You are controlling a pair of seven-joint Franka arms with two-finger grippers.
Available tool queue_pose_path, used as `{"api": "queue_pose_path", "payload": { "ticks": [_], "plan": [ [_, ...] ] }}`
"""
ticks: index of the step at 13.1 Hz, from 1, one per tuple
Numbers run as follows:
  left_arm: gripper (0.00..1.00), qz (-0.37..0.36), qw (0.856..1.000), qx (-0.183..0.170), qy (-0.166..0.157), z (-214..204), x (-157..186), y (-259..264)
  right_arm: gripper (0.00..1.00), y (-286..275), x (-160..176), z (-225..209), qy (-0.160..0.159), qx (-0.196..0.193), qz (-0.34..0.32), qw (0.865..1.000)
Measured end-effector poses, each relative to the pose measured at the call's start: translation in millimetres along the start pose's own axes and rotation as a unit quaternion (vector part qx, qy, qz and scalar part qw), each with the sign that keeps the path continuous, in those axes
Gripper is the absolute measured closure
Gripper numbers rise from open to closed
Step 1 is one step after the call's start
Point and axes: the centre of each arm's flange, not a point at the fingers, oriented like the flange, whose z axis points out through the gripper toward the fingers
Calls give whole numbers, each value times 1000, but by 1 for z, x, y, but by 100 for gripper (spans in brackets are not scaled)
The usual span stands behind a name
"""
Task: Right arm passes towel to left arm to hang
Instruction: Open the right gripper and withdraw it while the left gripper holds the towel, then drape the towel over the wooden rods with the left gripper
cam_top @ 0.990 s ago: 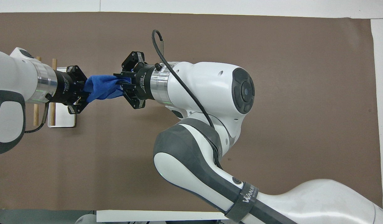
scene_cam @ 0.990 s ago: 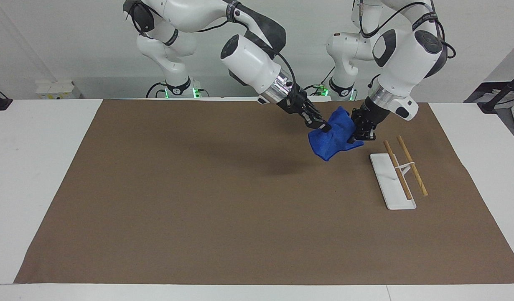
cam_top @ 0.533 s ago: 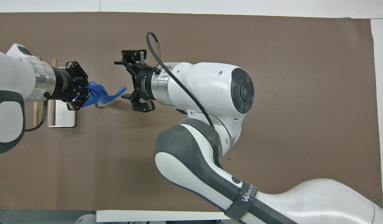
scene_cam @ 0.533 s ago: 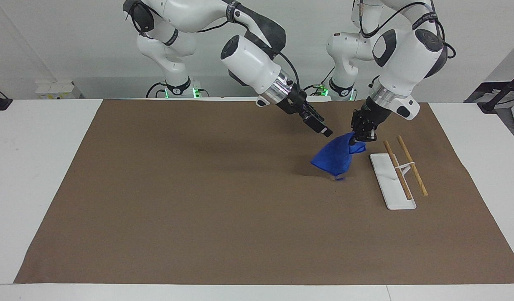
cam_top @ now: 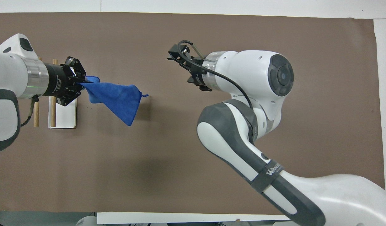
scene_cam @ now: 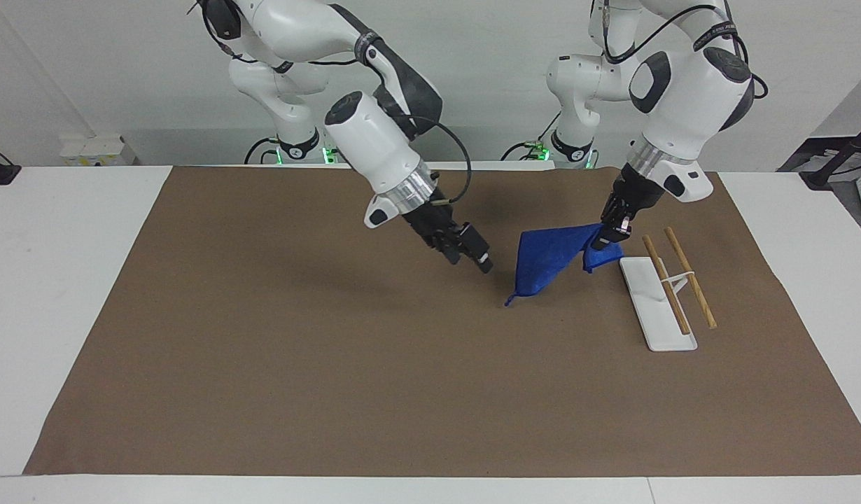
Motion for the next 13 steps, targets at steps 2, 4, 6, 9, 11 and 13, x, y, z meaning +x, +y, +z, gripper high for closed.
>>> {"api": "queue_pose_path", "payload": {
  "ticks": [2,4,6,9,11,13],
  "plan": [
    [98,50,999,-4,6,-5,20,-5,0,53,42,-21,-26,-78,-66,994],
    [98,89,996,-11,13,-10,34,-7,0,105,84,-57,-32,-174,-99,979],
    [98,105,994,-18,22,-21,55,-11,0,138,106,-96,-29,-251,-138,958],
    [98,113,993,-28,36,-29,80,-18,0,160,126,-174,-65,-286,-187,938],
    [98,110,992,-39,48,-28,90,-20,0,172,140,-233,-79,-289,-191,935],
    [98,123,990,-44,57,-28,98,-22,0,180,152,-276,-66,-286,-183,938]
  ]
}}
